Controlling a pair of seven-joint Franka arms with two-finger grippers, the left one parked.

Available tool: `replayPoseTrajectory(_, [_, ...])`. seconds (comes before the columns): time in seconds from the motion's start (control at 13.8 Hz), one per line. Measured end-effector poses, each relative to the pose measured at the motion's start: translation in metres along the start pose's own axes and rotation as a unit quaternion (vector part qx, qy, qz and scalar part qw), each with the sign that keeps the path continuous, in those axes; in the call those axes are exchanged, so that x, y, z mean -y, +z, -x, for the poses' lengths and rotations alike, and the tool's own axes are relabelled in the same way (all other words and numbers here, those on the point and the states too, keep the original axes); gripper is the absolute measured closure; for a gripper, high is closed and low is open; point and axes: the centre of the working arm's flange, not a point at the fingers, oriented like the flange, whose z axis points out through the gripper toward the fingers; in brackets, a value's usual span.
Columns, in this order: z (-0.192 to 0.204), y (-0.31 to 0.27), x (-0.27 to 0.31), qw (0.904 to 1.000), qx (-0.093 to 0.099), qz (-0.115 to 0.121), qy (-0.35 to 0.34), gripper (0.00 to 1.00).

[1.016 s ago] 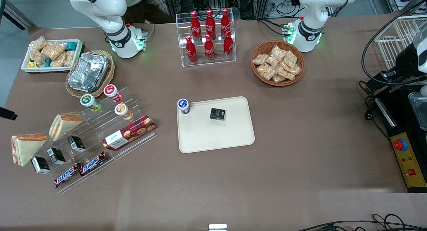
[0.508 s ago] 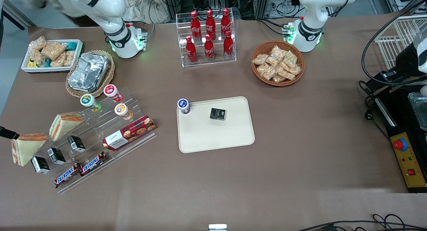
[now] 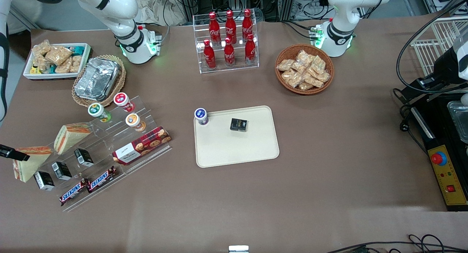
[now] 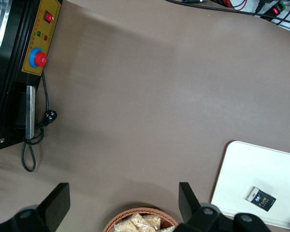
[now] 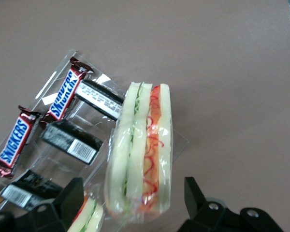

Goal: Place sandwich on tray
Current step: 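Close the right gripper on the upright wrapped sandwich in the rack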

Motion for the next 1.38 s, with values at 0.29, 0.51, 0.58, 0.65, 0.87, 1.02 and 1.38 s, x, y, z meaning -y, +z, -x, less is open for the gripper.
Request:
replayPoseTrajectory(0.29, [-0.002,0.019,-0.001,1.0000,0.009,0.000,0.001,0.07])
replayPoseTrajectory(0.51, [-0.002,0.020,0.001,0.9999,0.010,-0.012,0.007,0.11])
replayPoseTrajectory(0.58, [-0.002,0.020,0.001,0.9999,0.010,-0.012,0.003,0.22])
replayPoseTrajectory(0.65, [-0.002,0.020,0.001,0.9998,0.009,-0.013,-0.008,0.32])
replayPoseTrajectory(0.87, [-0.003,0.019,0.001,0.9989,0.008,-0.013,-0.044,0.48])
replayPoseTrajectory(1.02, [-0.004,0.015,0.001,0.9976,0.004,-0.013,-0.068,0.62])
replayPoseTrajectory(1.38, [0.002,-0.011,0.003,0.9893,0.041,-0.022,-0.138,0.63])
